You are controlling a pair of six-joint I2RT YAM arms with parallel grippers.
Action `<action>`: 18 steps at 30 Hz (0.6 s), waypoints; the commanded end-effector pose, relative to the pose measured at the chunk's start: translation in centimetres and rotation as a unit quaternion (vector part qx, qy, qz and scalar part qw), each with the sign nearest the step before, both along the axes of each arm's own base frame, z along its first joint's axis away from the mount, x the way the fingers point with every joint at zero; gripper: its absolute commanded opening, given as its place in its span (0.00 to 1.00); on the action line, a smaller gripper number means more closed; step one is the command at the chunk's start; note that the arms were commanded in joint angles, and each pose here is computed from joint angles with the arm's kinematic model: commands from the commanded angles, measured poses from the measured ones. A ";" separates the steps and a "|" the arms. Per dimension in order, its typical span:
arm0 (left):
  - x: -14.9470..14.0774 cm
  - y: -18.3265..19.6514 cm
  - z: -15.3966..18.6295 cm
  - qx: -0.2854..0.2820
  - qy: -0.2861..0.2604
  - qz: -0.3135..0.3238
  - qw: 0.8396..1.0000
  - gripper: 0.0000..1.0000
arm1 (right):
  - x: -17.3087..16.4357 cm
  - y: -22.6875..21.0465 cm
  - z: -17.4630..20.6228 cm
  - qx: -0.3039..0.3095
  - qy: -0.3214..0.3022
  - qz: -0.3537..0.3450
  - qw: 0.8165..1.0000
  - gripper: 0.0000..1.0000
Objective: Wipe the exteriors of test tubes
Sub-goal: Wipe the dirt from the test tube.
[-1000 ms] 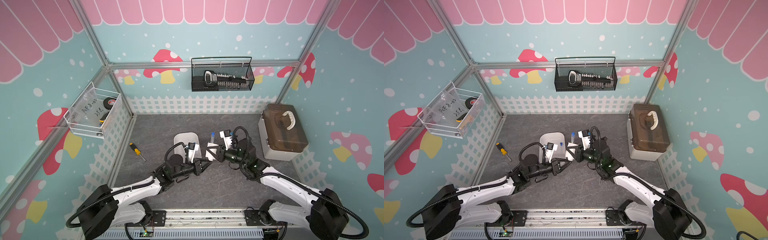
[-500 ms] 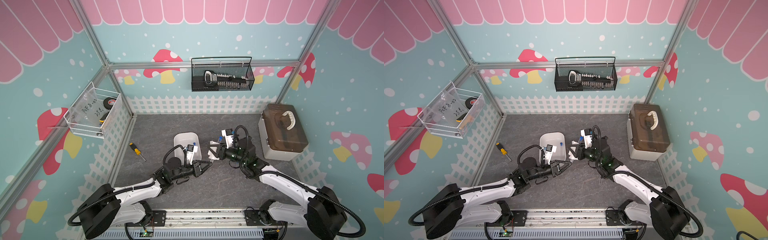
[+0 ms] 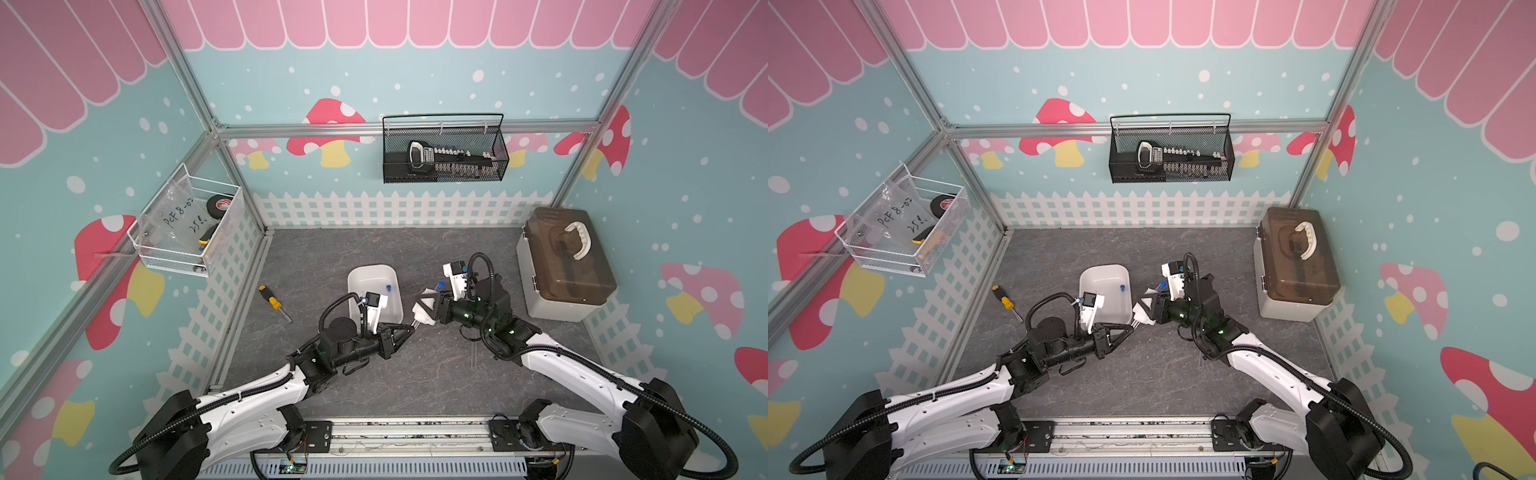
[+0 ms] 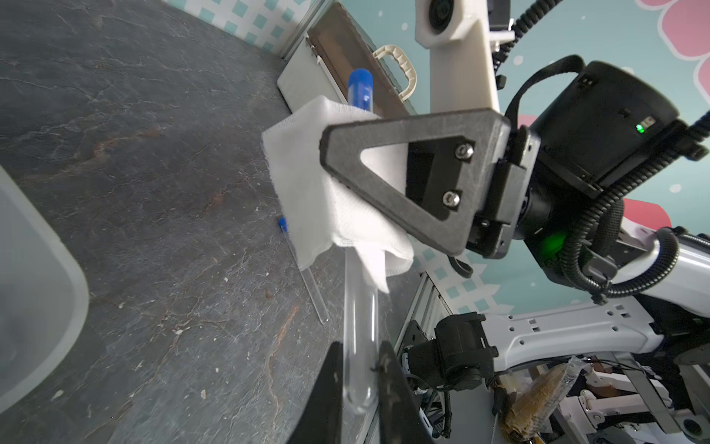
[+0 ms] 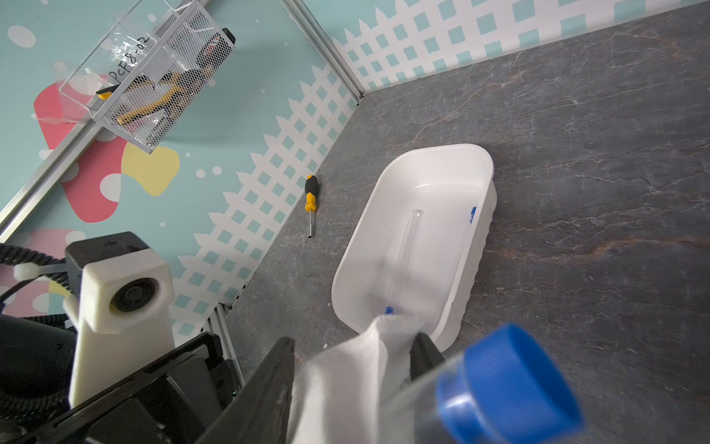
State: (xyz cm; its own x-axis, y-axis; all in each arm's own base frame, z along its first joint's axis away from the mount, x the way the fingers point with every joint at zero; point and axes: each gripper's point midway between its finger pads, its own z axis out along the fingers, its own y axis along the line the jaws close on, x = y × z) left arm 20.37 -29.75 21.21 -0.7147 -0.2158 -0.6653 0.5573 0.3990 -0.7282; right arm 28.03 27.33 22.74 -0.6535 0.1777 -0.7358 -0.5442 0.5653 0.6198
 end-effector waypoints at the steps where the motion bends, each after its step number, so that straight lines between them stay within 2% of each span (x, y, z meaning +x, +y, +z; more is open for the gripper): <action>1: 0.4 0.0 1.7 -0.014 -0.026 0.009 1.000 0.16 | -0.5 0.9 -1.2 -0.006 0.011 0.021 1.000 0.48; 11: 0.7 0.7 2.4 -0.002 -0.046 0.027 0.999 0.16 | -0.6 0.2 -2.2 -0.022 0.030 -0.001 0.999 0.53; 18: 1.0 0.5 1.4 -0.020 -0.029 0.033 0.999 0.15 | -0.6 -0.1 -2.3 -0.021 0.057 -0.013 0.998 0.59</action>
State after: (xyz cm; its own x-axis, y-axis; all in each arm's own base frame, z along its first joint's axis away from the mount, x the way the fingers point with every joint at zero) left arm 20.94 -29.13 21.15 -0.6896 -0.2326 -0.6859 0.5536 0.4414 -0.7062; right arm 27.73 27.66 21.02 -0.7048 0.1677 -0.6893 -0.4930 0.5829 0.6459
